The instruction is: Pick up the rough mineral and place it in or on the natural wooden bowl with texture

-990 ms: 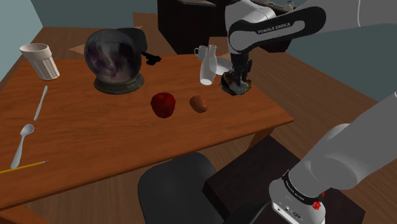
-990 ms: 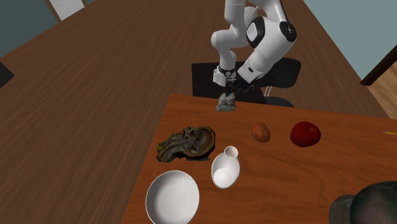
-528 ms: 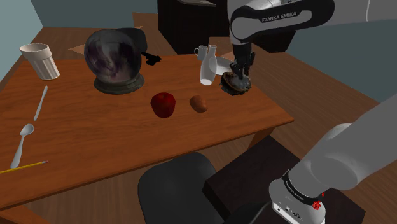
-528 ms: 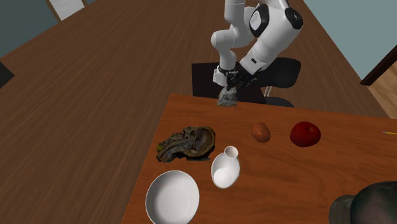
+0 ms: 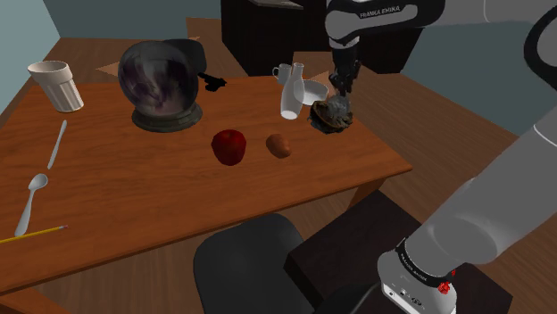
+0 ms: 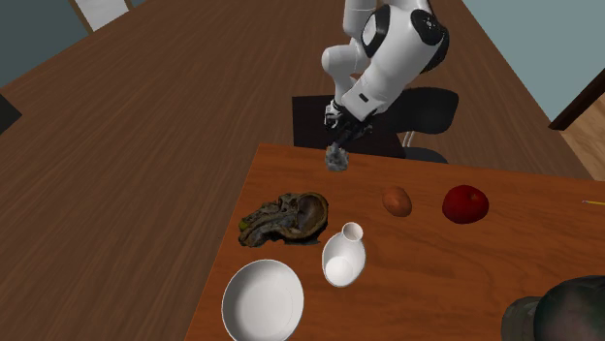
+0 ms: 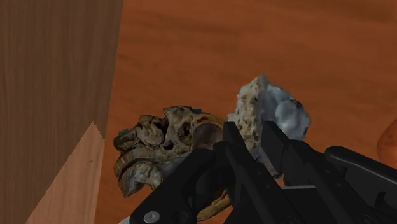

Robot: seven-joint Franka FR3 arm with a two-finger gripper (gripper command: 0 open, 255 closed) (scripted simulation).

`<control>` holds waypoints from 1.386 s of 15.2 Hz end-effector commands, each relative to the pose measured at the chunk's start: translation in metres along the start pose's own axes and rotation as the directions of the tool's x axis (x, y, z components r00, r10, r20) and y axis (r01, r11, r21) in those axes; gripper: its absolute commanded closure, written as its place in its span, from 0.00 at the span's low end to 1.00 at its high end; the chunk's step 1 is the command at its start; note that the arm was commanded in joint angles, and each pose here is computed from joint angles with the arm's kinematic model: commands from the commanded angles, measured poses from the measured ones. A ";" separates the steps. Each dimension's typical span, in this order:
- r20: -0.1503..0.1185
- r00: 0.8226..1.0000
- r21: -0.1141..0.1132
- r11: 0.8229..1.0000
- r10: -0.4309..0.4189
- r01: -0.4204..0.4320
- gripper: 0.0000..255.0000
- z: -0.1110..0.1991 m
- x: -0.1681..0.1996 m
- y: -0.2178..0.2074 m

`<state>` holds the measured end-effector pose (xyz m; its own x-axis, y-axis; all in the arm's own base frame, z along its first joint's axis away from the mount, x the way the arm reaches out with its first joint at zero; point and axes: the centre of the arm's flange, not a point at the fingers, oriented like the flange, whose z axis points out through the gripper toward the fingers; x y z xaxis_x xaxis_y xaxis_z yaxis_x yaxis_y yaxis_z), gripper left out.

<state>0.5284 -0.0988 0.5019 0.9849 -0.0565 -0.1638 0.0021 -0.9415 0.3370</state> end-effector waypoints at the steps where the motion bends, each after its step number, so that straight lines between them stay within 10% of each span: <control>1: 0.000 1.000 -0.001 1.000 -0.001 0.001 1.00 0.001 0.014 0.022; 13: 0.000 1.000 -0.001 1.000 -0.001 0.001 1.00 0.008 0.102 0.154; 21: 0.000 1.000 -0.001 1.000 -0.001 0.001 1.00 0.047 0.109 0.140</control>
<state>0.6274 -0.2523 0.4931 0.9848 -0.0556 -0.1647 0.0032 -0.9414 0.3373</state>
